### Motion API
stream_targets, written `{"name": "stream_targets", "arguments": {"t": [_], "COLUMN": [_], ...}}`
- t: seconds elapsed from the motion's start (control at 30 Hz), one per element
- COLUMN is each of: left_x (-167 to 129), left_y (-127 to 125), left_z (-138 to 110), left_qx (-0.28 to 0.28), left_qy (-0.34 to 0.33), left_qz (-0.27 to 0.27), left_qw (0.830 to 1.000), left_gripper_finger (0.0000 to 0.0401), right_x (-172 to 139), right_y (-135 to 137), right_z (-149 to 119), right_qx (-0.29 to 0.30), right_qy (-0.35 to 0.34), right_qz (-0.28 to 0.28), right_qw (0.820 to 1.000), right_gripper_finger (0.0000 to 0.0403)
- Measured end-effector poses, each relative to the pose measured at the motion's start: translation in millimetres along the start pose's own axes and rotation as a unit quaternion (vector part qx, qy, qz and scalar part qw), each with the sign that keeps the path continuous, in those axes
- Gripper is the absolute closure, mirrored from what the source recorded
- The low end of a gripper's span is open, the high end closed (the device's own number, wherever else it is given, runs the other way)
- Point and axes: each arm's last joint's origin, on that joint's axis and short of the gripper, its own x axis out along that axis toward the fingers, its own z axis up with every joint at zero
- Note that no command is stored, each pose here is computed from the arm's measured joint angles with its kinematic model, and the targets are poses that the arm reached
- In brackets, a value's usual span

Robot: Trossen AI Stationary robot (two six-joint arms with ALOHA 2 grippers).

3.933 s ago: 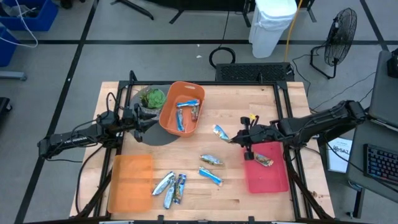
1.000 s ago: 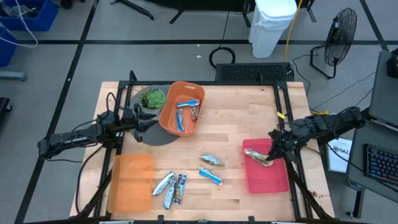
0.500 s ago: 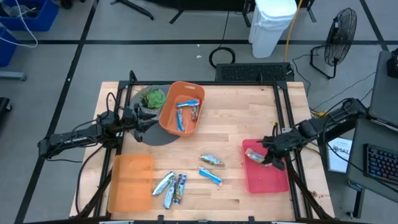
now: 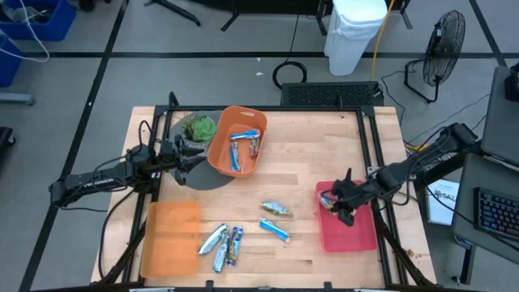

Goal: Pick and place Granola Bars by type
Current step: Put the yellow granola bar into the red bin

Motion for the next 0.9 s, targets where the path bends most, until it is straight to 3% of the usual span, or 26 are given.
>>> {"name": "stream_targets", "arguments": {"t": [0.2,0.53,0.73,0.9], "left_x": [0,0,0,0], "left_y": [0,0,0,0], "left_z": [0,0,0,0], "left_qx": [0.000,0.000,0.000,0.000], "left_qy": [0.000,0.000,0.000,0.000], "left_qz": [0.000,0.000,0.000,0.000], "left_qw": [1.000,1.000,1.000,1.000], "left_gripper_finger": [0.0247,0.0247,0.0247,0.0247], "right_x": [5,5,5,-1], "right_y": [1,1,10,29], "right_z": [-2,-2,7,23], "right_qx": [-0.020,-0.039,-0.119,-0.213], "right_qy": [0.022,0.016,-0.045,-0.166], "right_qz": [0.000,-0.006,0.026,0.082], "right_qw": [1.000,0.999,0.991,0.959], "right_gripper_finger": [0.0372,0.0281,0.0249,0.0248]}}
